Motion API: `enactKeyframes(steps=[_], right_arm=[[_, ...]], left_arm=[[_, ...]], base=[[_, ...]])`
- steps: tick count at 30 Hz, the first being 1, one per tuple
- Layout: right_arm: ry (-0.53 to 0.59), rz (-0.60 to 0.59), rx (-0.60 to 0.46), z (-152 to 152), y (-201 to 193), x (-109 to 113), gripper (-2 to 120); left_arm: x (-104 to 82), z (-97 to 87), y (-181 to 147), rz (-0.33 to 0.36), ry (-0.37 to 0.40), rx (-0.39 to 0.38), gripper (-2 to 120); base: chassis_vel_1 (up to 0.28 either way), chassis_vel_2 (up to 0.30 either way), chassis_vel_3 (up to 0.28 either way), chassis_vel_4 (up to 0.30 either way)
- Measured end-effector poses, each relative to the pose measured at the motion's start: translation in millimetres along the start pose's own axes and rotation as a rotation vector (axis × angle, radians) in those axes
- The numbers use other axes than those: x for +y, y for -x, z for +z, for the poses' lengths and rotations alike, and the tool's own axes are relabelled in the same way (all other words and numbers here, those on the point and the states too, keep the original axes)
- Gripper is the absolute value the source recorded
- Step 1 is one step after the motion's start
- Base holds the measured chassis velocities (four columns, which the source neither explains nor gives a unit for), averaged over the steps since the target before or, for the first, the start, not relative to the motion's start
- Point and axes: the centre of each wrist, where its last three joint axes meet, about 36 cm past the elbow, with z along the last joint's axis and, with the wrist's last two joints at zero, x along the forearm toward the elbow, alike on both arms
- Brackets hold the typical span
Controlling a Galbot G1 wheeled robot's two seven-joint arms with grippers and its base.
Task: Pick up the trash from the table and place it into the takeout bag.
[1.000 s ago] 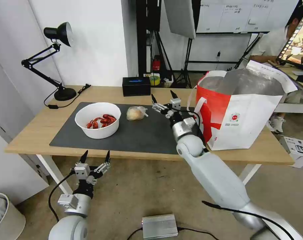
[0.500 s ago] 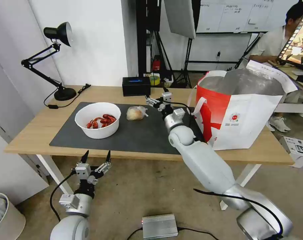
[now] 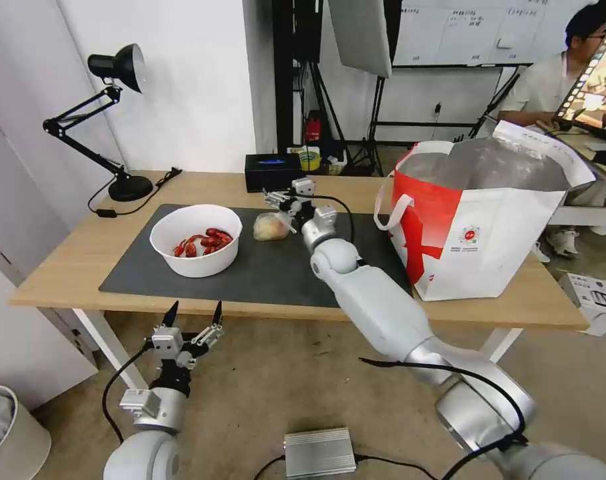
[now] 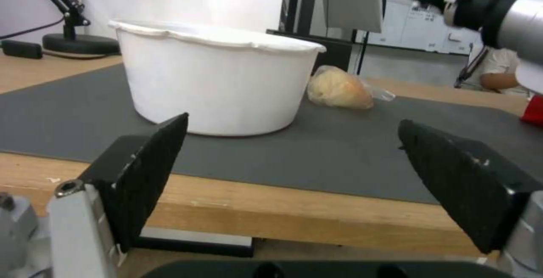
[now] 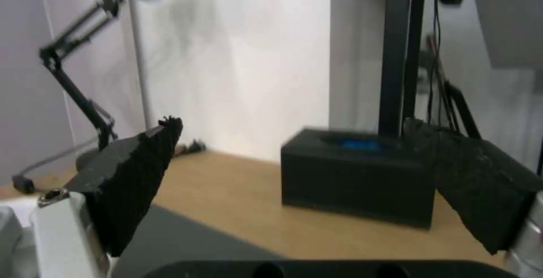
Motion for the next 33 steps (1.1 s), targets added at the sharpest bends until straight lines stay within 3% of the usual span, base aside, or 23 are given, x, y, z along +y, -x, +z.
enactKeyframes(steps=[13,33], right_arm=[[0.017,0.035,0.216,-5.9,16.1,-13.7,99],[0.023,-0.003,0.488,-14.8,30.3,2.3,99]], left_arm=[[-0.6,5.9,-0.7,0.003,-0.003,0.011,100],[0.5,13.6,2.6,0.01,-0.014,0.018,100]], base=[[0.0,0.0,0.0,0.0],[0.0,0.0,0.0,0.0]])
